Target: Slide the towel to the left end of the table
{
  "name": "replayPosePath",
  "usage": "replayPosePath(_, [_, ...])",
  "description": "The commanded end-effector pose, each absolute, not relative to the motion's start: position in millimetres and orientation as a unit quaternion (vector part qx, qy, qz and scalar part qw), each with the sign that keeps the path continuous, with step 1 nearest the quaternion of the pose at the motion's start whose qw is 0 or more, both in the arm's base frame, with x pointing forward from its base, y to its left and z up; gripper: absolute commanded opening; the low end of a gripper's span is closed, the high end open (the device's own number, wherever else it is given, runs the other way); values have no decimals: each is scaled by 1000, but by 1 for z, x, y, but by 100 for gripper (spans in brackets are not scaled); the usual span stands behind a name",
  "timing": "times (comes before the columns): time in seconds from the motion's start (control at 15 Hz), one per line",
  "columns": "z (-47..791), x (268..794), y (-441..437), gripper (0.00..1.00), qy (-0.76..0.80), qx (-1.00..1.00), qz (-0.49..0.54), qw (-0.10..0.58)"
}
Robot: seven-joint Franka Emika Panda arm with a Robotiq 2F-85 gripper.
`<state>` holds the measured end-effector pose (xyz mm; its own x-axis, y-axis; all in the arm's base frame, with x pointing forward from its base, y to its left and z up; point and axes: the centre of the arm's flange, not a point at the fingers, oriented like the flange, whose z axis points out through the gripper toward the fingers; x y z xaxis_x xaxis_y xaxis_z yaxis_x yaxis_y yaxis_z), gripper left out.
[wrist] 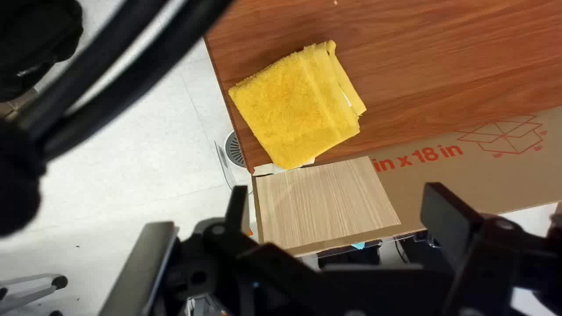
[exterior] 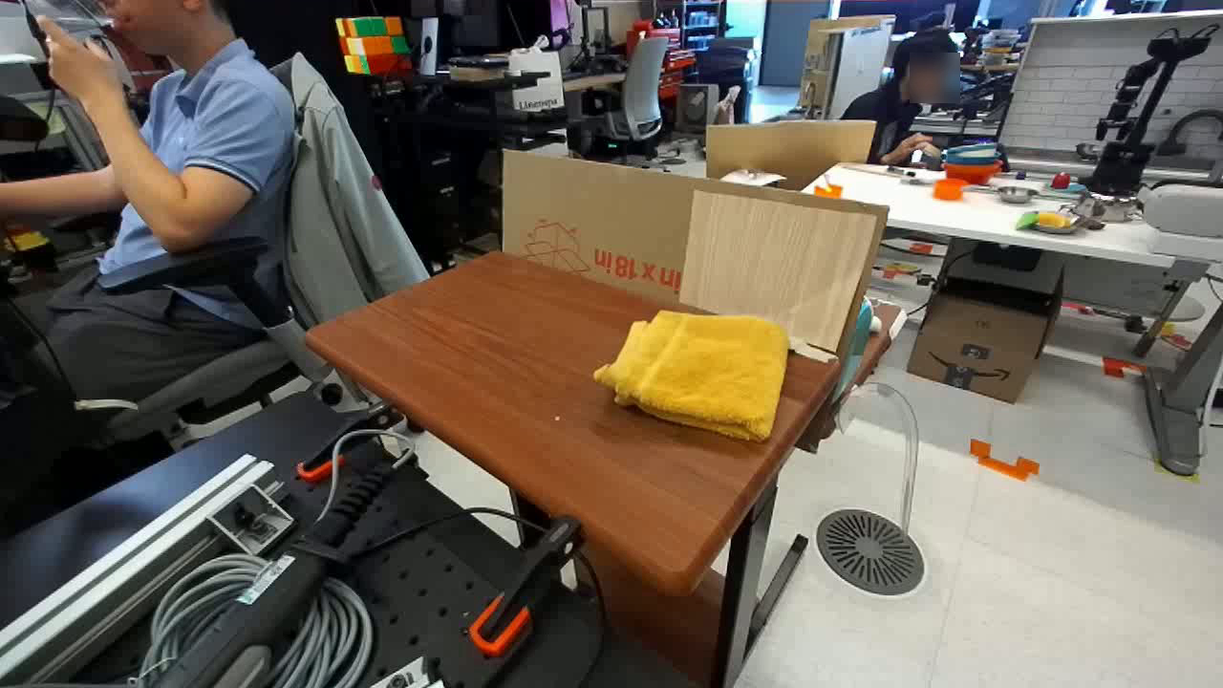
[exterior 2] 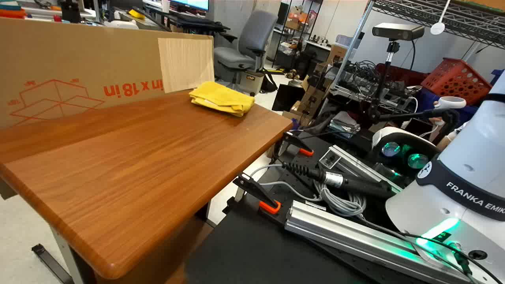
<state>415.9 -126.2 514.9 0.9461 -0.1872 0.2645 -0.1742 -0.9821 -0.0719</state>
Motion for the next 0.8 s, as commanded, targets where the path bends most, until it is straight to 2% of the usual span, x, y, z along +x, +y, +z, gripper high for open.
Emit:
replayPosePath(0.0, [515, 416, -126, 100, 92, -986, -137, 24])
replayPosePath(0.4, [514, 419, -124, 100, 88, -988, -128, 18])
replayPosePath(0.73, [486, 468, -108, 100, 29, -997, -65, 9])
